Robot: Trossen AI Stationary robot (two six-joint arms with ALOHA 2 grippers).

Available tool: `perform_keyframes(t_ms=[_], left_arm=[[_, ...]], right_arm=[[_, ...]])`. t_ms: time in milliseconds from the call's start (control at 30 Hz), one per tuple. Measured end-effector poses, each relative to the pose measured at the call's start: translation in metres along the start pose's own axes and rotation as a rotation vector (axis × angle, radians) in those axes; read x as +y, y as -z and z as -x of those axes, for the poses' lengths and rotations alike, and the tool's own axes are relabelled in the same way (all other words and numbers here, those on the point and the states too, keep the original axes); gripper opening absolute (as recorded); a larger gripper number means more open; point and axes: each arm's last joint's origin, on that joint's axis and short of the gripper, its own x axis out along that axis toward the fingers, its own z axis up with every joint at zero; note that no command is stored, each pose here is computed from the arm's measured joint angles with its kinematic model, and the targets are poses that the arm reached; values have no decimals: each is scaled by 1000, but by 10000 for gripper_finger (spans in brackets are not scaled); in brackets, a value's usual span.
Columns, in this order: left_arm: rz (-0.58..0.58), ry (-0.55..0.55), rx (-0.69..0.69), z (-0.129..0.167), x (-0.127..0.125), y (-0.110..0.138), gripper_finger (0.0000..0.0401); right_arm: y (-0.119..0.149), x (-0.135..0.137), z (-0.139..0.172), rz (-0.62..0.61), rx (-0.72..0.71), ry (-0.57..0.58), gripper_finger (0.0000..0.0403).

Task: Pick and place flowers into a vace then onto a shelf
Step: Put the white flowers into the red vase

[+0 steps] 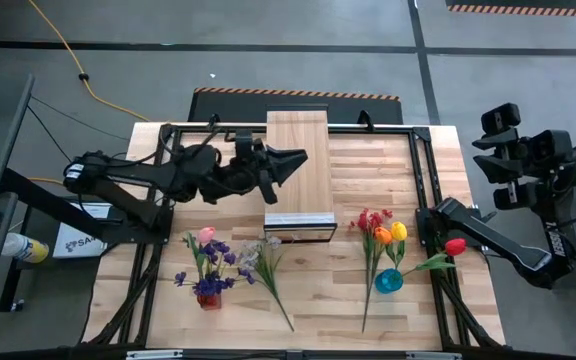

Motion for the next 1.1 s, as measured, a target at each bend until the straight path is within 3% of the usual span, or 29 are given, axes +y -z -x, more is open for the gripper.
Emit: perform_keyframes(t_ms=[233, 433, 533, 733, 900, 1000, 1100], left_arm=[[14, 29, 55, -1, 2, 3, 113], [28, 243, 196, 0, -5, 8, 113], [38, 298, 243, 0, -10, 17, 113], [46, 312, 293, 0, -13, 27, 113], [35, 248, 441, -3, -15, 27, 113], [-21, 195, 520, -4, -14, 25, 113], [-90, 225, 553, -11, -11, 25, 113]], right_arm=[[1, 0, 0, 2, 4, 2, 114], [1, 0, 0, -3, 9, 4, 114], [2, -1, 0, -9, 13, 6, 114], [4, -7, -4, -20, 25, 11, 114], [8, -14, -8, -39, 41, 17, 114], [10, -17, -10, -53, 49, 18, 114], [10, -18, -11, -57, 52, 18, 114]])
